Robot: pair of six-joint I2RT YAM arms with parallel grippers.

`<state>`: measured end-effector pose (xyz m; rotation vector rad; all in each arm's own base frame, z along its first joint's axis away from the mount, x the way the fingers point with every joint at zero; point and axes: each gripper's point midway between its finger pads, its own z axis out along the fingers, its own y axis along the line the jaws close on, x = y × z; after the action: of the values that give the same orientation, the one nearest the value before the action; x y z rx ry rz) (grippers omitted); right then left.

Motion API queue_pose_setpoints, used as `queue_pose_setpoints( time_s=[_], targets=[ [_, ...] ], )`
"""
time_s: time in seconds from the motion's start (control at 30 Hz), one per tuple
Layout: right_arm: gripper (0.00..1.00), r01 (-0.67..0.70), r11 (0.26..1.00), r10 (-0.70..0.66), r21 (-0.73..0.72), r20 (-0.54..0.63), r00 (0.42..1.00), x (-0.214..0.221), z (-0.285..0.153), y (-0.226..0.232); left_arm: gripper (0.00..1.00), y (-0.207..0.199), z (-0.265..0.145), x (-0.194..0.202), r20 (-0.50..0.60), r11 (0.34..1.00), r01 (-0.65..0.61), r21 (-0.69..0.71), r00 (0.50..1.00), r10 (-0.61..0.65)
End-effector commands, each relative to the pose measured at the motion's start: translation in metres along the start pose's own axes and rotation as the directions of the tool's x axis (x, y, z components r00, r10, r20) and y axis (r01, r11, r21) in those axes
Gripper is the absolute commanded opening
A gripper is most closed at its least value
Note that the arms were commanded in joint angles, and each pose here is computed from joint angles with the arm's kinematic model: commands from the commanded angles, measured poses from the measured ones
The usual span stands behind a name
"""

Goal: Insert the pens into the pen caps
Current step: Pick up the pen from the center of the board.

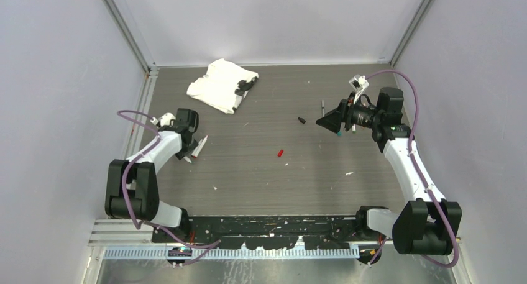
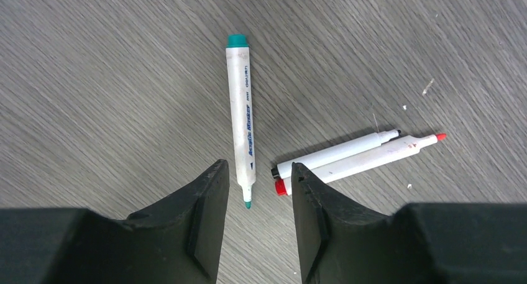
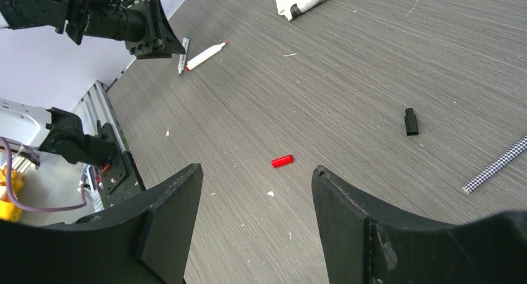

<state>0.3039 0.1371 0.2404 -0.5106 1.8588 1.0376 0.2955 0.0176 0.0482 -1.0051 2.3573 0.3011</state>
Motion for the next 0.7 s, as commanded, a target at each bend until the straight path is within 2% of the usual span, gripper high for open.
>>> queue_pose_setpoints(
  time_s=[0.0,0.3,0.67],
  targets=[
    [0.71,0.055,0.998,-0.055,-0.006,0.019,0.998,-0.014,0.0,0.004,0.41,0.003,0.002,-0.01,0.022,0.999,0.046,-0.026,0.999,-0.046],
    [0.71,0.056,0.998,-0.056,-0.009,0.019,0.998,-0.014,0.0,0.005,0.35,0.006,0.011,-0.006,-0.032,0.997,0.06,-0.054,0.998,-0.062],
    [0.71,0.061,0.998,-0.061,-0.009,0.022,0.998,-0.015,0.0,0.006,0.32,0.012,0.019,0.001,-0.09,0.991,0.061,-0.116,0.993,-0.072]
  ],
)
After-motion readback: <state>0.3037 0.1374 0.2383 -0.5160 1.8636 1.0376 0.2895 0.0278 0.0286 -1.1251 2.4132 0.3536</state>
